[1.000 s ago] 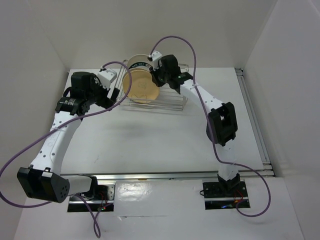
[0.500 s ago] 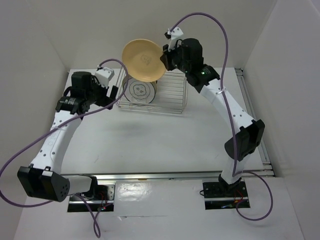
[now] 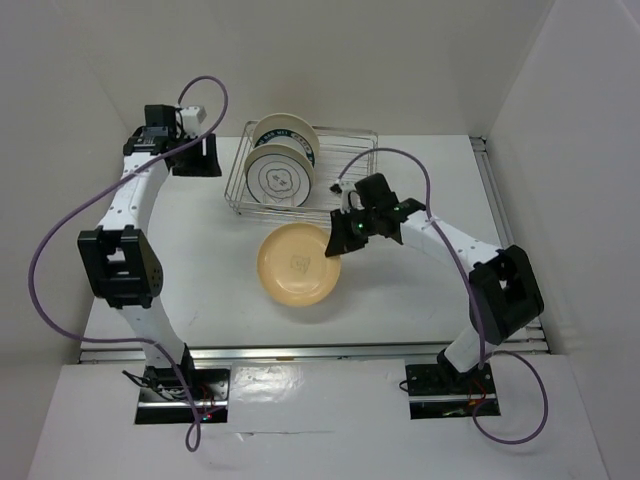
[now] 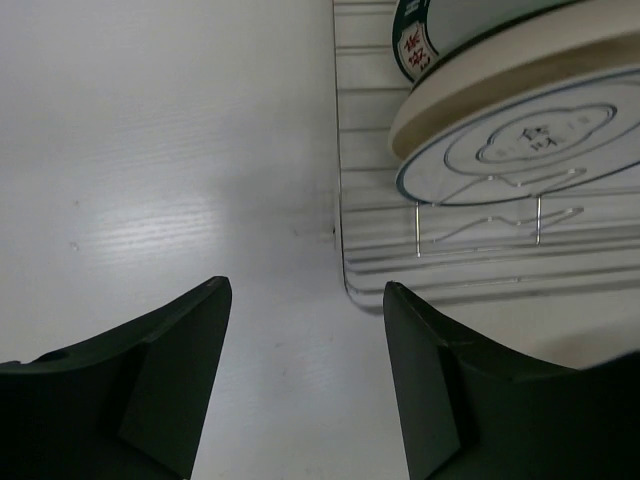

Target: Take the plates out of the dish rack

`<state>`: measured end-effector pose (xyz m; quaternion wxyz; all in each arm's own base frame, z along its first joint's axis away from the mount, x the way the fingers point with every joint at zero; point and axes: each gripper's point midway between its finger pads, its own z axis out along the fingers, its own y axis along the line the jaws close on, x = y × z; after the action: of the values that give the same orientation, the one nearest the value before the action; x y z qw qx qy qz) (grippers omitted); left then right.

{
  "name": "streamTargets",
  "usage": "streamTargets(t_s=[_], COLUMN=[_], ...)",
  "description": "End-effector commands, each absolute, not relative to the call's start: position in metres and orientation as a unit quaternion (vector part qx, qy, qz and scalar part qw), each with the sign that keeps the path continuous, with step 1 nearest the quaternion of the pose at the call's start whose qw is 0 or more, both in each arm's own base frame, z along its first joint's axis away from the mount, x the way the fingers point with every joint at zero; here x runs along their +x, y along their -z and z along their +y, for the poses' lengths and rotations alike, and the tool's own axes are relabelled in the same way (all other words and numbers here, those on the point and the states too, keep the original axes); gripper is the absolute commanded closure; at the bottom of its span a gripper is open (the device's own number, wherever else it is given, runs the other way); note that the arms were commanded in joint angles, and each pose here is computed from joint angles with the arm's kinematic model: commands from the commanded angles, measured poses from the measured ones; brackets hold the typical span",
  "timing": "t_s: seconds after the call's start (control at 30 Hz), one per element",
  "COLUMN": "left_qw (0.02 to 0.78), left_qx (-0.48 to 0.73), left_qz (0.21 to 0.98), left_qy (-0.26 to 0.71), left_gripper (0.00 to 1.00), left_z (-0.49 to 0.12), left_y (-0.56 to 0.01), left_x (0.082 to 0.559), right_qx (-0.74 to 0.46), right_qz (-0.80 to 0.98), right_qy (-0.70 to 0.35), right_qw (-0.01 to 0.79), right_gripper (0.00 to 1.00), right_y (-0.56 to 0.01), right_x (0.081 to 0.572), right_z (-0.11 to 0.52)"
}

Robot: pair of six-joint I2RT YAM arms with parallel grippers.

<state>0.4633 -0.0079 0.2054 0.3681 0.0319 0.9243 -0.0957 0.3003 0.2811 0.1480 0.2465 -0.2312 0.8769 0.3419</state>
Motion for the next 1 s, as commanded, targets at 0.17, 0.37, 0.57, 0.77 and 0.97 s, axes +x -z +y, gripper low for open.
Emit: streamTargets(t_s=[0.17, 0.37, 0.57, 0.77, 0.97], left_qw=[0.335, 0.309, 0.295, 0.281, 0.273], left_qx=[0.02, 0.022, 0.017, 0.015, 0.0], left_qz=[0.929, 0.938, 0.942, 0.946, 0.946], left_qy=[0.156, 0.155, 0.16, 0.163, 0.177], left_gripper=[0.27, 0.37, 0.51, 0.62, 0.69], left_z=[-0.03, -0.042, -0.048, -0.054, -0.059], left_y=[-0.155, -0.121, -0.112, -0.105, -0.105], left_x=[0.516, 0.515, 0.499, 0.487, 0.474], right_qx=[-0.167, -0.147, -0.131, -0.131, -0.133], right_qz=[0.884, 0.894, 0.917, 0.926, 0.932], right_qy=[-0.404, -0.406, -0.365, -0.339, -0.321], right_qw=[0.165, 0.116, 0.097, 0.102, 0.099], right_gripper=[1.0, 1.0, 1.0, 0.92, 0.64], right_y=[-0.109, -0.081, -0.051, -0.04, -0.033], right_x=[0.259, 0.261, 0.266, 0.275, 0.274], right_z=[0.28, 0.288, 0.28, 0.276, 0.27])
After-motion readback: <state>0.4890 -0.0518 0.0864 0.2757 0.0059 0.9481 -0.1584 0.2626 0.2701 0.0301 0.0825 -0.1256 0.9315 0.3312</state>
